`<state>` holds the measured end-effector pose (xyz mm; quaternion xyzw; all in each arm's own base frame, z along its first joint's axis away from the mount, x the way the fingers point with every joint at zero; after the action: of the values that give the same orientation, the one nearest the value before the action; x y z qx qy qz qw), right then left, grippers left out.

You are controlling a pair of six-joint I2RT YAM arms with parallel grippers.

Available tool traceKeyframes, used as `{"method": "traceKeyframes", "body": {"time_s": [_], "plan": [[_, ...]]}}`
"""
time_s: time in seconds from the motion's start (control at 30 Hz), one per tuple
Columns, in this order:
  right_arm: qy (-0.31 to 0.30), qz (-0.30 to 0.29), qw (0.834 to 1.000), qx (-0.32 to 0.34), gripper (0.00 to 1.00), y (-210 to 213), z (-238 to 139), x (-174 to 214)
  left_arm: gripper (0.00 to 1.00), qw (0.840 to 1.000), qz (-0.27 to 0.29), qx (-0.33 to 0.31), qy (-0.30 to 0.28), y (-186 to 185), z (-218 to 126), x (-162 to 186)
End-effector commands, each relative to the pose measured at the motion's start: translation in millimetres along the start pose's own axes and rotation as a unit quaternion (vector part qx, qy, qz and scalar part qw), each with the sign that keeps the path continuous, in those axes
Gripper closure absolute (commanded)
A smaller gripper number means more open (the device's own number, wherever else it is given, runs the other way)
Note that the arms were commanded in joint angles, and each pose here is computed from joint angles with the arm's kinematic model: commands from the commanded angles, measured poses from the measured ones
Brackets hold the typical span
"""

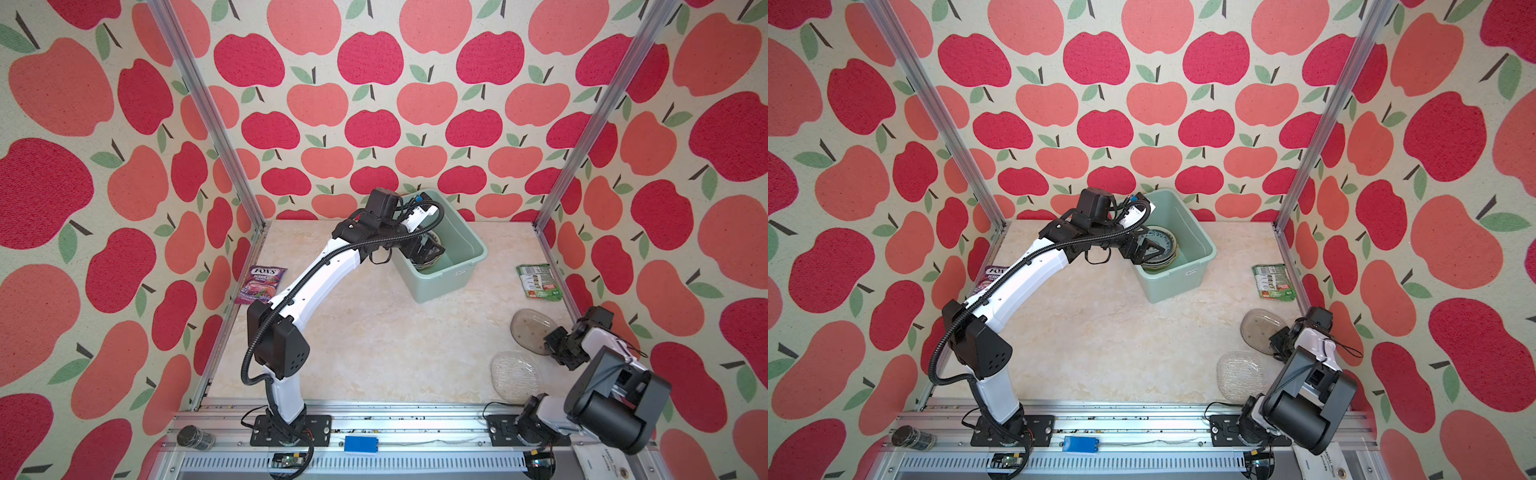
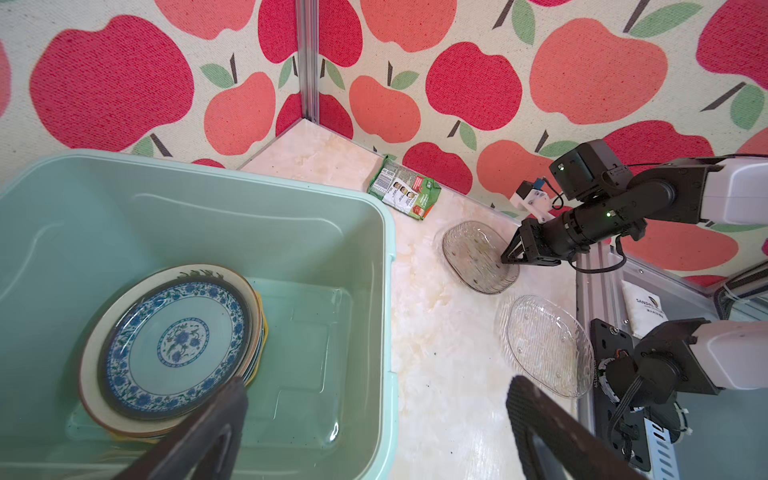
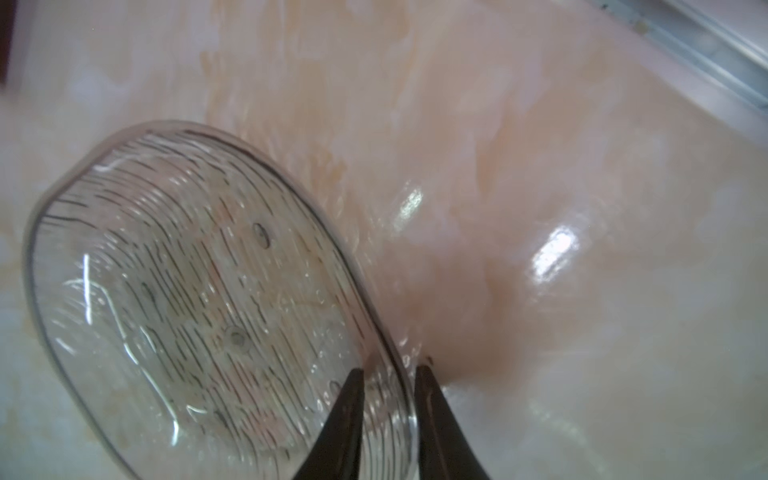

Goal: Place the plates into the plastic bin on the countertop
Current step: 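Pinch the clear glass plate's rim with the right gripper and tilt it up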

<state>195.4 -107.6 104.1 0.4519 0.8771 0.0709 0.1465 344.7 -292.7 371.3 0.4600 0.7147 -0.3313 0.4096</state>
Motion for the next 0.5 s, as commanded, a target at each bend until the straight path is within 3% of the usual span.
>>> {"method": "traceKeyframes", "body": {"time_s": [0.0,0.2,0.47], "plan": [[0.014,0.0,1.0,-0.026,0.86,4,2,1,0.01,1.0,-0.001,-0.006,0.001,4,4,-3],[0.002,-0.006,0.999,-0.047,1.0,11,-13,-2,0.01,1.0,-0.01,-0.011,-0.004,10,6,-2],[-0.036,-0.023,0.995,-0.089,1.0,32,-55,-9,0.01,0.998,-0.044,-0.02,-0.038,19,0,-4]]}}
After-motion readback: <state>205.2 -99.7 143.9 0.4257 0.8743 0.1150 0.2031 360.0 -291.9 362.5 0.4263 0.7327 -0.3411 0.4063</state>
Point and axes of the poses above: each gripper's point midway between its finger pads, its own z axis out along the fingers, its own y axis along the line the jaws close on, x = y × z, the point moved 9 cm from there along -z, back along the fingers, and after that the axes turned 3 degrees about z, right-handed, at the moved point
